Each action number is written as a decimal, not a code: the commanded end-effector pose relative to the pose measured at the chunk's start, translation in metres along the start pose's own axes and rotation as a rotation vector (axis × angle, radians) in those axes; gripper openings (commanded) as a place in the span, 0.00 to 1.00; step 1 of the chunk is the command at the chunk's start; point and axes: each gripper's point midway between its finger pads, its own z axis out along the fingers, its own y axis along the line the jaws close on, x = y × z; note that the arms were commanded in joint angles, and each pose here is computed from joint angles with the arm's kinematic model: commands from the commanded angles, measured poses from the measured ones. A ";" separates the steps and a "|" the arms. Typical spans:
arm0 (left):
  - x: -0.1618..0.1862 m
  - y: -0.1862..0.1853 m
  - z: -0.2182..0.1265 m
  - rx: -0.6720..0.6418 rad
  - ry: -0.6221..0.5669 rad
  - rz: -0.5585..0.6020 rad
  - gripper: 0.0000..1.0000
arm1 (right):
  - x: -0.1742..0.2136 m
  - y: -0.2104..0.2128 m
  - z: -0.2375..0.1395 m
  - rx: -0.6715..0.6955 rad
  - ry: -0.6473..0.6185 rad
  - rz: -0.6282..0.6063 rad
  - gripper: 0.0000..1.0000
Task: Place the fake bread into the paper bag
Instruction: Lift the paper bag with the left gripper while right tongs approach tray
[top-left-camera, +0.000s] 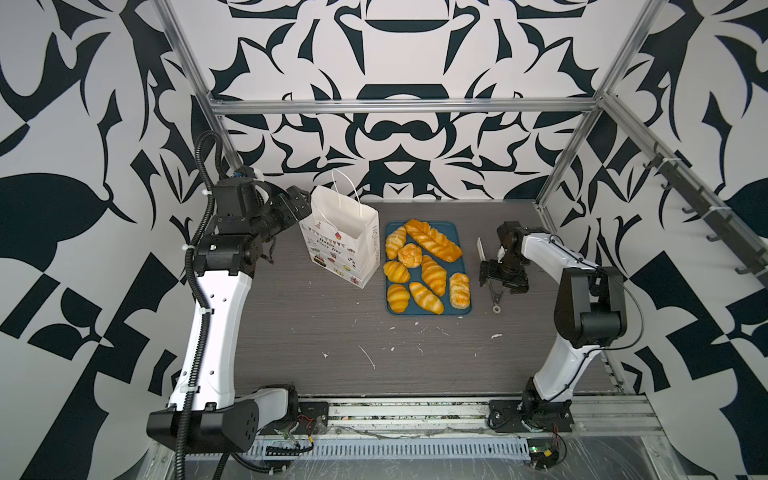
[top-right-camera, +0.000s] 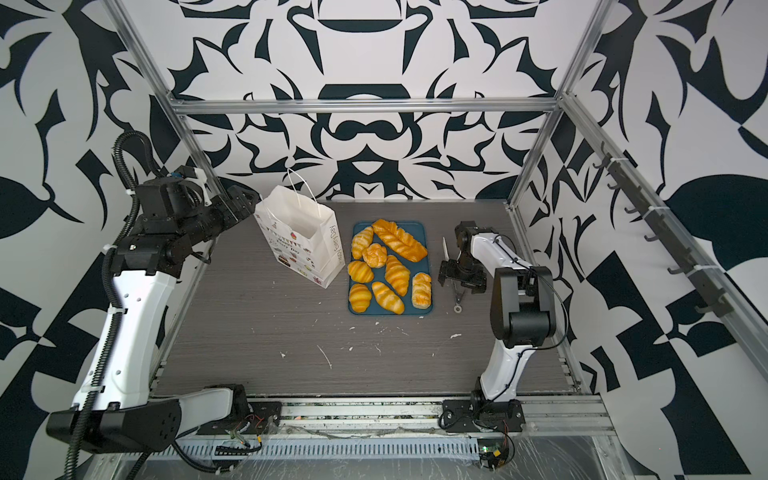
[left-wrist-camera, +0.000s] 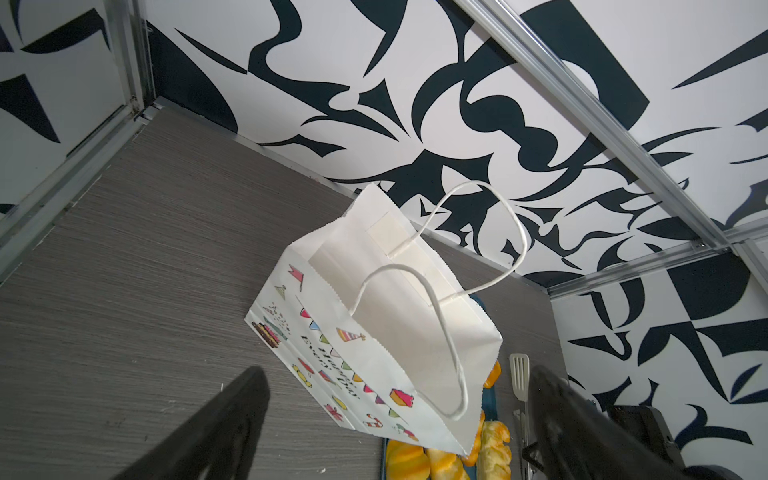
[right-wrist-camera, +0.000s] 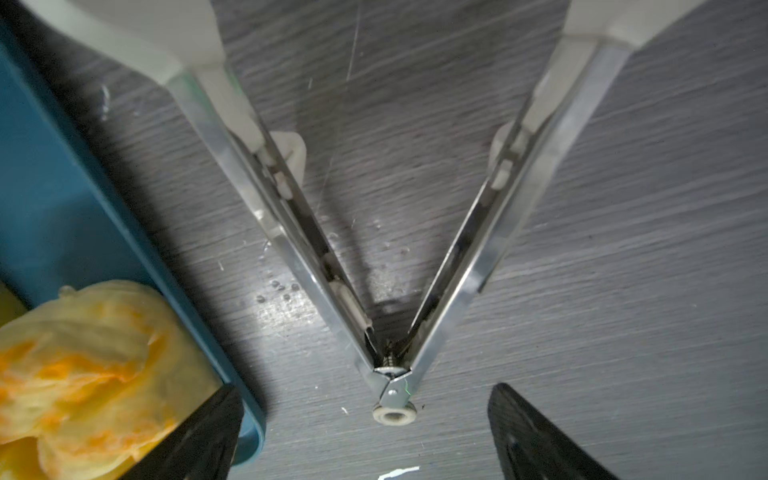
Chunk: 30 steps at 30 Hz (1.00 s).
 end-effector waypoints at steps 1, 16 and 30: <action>0.009 -0.007 -0.006 0.027 0.055 -0.020 0.99 | -0.009 -0.002 -0.007 -0.006 -0.022 0.003 0.96; 0.015 -0.022 -0.004 0.022 0.099 0.005 0.95 | -0.017 -0.007 0.014 0.031 0.015 0.011 0.91; 0.024 -0.030 0.003 0.005 0.163 0.017 0.91 | -0.011 -0.010 0.021 0.046 0.037 0.012 0.80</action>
